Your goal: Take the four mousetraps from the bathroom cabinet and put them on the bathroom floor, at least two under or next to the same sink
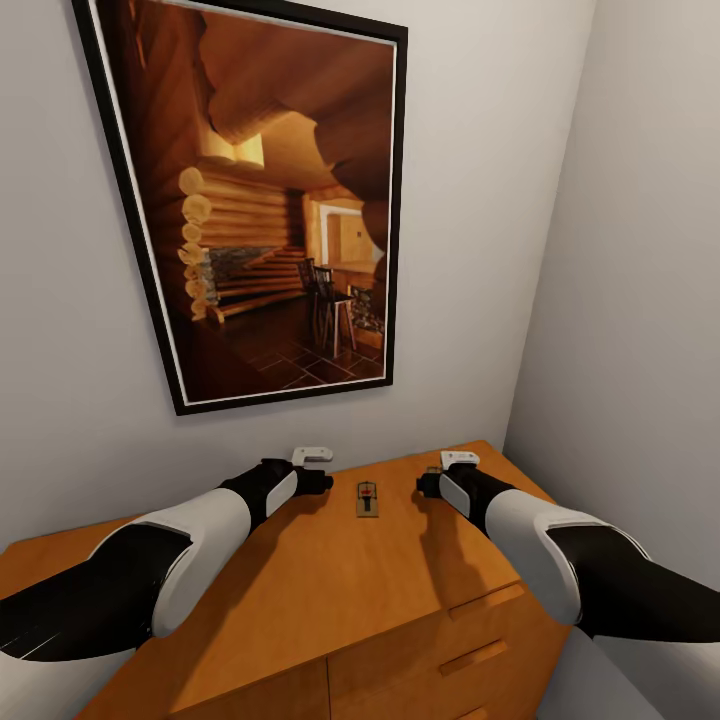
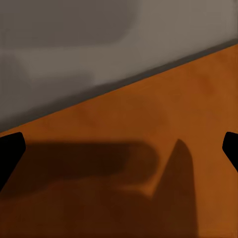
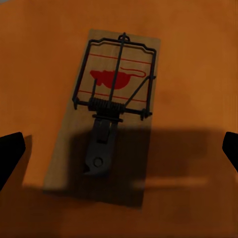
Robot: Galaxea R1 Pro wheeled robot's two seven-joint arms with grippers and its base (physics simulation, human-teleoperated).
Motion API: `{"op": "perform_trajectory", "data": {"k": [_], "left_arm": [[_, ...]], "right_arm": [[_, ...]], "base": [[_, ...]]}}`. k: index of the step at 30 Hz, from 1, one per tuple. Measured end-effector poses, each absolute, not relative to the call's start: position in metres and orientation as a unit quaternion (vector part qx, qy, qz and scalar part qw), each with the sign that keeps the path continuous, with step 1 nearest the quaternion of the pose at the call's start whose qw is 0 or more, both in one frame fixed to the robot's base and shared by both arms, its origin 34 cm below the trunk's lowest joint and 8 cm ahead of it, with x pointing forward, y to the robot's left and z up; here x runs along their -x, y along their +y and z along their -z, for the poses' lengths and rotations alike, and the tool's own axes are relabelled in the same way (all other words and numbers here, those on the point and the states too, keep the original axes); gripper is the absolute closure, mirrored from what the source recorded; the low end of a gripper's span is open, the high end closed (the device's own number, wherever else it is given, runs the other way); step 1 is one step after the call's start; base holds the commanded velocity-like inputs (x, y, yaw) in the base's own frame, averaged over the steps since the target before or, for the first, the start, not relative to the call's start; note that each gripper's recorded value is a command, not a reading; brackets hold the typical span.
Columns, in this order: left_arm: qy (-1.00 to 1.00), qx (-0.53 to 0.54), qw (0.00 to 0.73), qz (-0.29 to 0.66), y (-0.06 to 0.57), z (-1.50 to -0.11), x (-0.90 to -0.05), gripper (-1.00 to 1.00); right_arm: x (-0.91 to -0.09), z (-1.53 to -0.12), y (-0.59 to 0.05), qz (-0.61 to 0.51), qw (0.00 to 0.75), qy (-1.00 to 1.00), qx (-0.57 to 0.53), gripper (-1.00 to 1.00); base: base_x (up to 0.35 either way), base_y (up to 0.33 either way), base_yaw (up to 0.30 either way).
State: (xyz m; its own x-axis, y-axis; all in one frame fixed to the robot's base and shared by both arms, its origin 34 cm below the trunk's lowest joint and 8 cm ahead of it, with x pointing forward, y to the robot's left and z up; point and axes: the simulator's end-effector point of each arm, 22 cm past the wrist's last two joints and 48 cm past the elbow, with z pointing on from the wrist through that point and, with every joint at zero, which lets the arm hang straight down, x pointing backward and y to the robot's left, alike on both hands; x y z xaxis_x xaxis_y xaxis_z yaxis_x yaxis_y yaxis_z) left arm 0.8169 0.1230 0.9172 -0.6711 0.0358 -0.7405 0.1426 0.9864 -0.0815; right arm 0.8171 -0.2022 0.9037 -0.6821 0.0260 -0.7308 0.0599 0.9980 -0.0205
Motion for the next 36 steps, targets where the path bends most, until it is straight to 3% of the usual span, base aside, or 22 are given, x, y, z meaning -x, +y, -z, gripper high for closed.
{"op": "perform_trajectory", "data": {"k": [36], "left_arm": [[0.912, -0.046, 0.402, 0.067, 0.1247, -0.9165, -0.8168, -1.0]], "right_arm": [[-0.8155, -0.9009, -0.2027, 0.022, 0.396, 0.918, -0.023, -1.0]], "base": [[0.017, 0.0, 0.0]]}}
